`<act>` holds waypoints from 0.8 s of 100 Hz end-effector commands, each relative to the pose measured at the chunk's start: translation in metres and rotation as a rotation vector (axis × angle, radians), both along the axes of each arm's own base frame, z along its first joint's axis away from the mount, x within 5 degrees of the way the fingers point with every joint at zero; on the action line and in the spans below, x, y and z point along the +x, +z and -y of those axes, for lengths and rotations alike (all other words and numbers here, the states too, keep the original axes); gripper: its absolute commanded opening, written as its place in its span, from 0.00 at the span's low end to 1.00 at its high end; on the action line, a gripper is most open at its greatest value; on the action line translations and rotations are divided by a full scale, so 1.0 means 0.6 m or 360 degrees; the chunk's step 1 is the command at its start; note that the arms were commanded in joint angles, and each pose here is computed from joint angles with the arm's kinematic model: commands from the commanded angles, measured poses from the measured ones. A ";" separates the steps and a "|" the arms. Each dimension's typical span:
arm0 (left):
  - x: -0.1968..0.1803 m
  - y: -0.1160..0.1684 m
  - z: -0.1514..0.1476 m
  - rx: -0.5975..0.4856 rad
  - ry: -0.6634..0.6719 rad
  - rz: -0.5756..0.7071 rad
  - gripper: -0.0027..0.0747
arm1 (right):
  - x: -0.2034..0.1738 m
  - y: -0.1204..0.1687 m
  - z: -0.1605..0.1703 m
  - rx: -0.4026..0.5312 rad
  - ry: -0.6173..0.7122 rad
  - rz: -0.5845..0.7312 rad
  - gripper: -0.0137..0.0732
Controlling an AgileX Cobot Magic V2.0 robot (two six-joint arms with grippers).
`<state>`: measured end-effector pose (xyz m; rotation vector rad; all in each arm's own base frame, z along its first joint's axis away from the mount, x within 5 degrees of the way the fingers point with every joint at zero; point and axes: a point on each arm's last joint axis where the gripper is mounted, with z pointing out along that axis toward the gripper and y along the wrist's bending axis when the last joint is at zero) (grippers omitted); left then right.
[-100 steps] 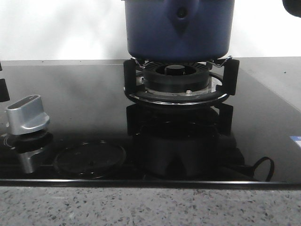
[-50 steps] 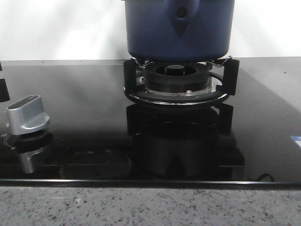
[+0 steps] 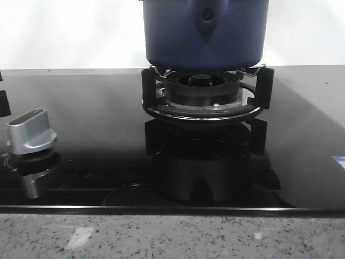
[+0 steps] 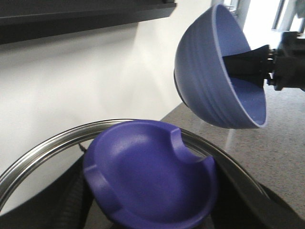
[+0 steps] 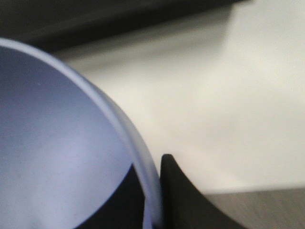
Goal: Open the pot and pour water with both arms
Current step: 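Tilt the bowl with the right gripper to pour water into the pot, then set the bowl back on the counter and open the right gripper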
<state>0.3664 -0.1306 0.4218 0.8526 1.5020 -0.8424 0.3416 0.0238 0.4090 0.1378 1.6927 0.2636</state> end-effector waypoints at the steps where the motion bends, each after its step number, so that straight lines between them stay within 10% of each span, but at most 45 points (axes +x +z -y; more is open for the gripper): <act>1: -0.043 0.070 0.012 -0.0192 -0.0061 0.0116 0.31 | -0.029 0.055 0.039 0.0057 -0.0052 0.0021 0.09; 37: -0.069 0.070 0.070 -0.0198 -0.0223 0.0106 0.31 | -0.084 -0.001 0.160 0.0154 -0.0122 -0.0836 0.09; 80: -0.054 0.021 0.134 -0.0227 -0.0361 -0.0051 0.31 | -0.131 -0.080 0.204 0.0108 -0.0205 -0.1395 0.09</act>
